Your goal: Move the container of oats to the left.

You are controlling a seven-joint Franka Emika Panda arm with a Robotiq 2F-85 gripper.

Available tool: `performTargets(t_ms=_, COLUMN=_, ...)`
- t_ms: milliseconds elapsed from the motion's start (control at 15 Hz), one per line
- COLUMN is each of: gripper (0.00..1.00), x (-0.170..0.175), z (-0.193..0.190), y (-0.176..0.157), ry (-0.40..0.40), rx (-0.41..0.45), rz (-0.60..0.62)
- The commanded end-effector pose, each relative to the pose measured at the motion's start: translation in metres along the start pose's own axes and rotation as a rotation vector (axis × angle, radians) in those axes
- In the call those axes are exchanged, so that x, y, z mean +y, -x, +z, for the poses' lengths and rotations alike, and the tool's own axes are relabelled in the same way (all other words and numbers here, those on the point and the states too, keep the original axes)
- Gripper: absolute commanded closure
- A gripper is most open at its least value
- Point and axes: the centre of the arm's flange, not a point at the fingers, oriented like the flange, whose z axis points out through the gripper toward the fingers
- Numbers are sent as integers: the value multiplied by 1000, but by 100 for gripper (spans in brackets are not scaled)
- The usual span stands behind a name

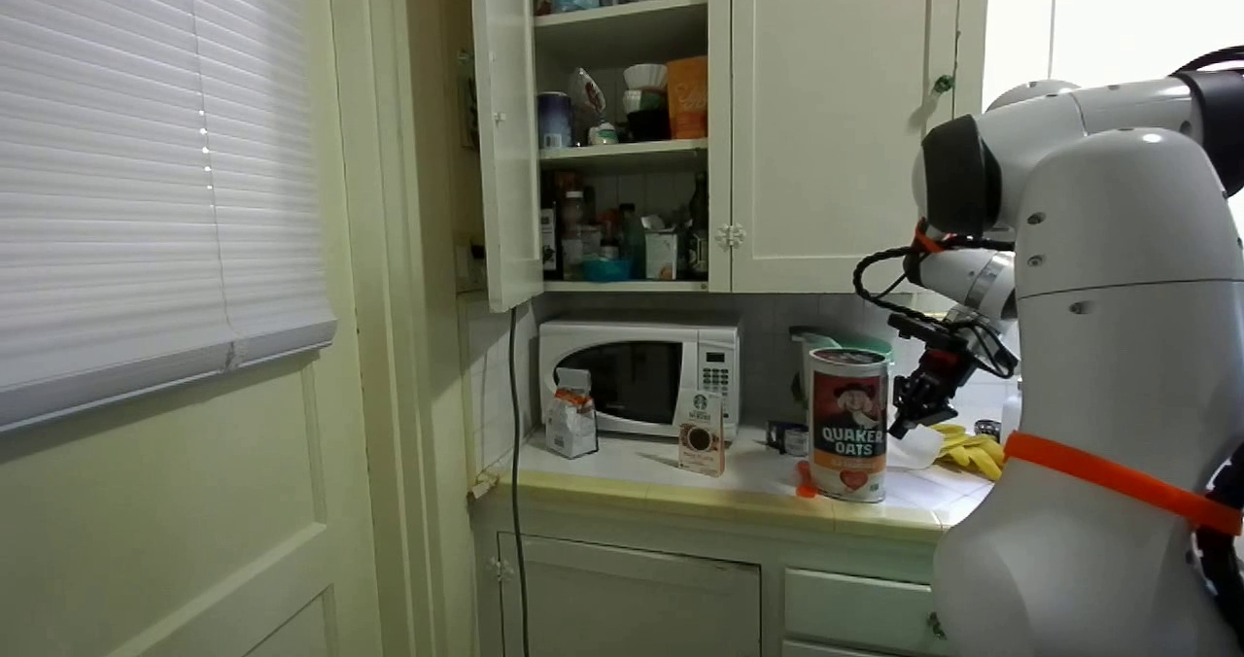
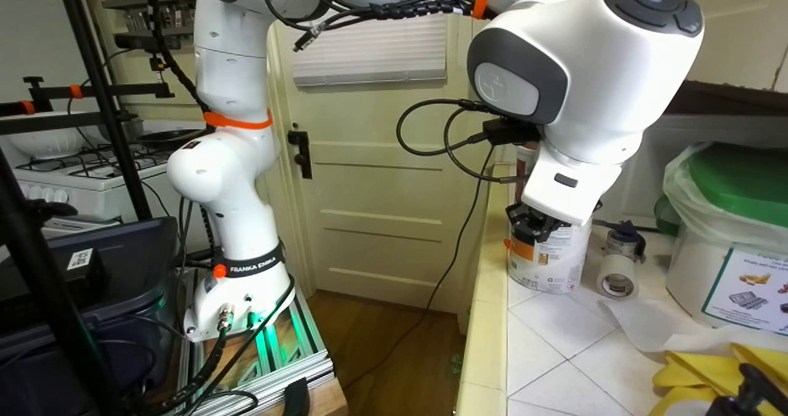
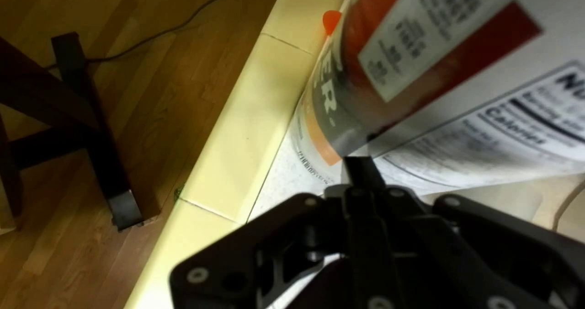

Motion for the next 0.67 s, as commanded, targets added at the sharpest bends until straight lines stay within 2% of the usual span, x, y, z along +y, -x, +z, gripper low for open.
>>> performTargets(t_ms=0, gripper=100, x=-14, z=6, y=16, ry=-2, rx=-56, rz=-5)
performTargets(t_ms=400, gripper=100, x=-26, z=24, y=38, ry=-13, rx=-31, rz=-24)
performTargets(t_ms=467, gripper=100, x=-26, z=26, y=41, ry=-16, rx=-16, rz=-29)
performTargets(t_ms=600, gripper=100, x=-19, z=22, y=44, ry=-28, rx=66, rz=-59)
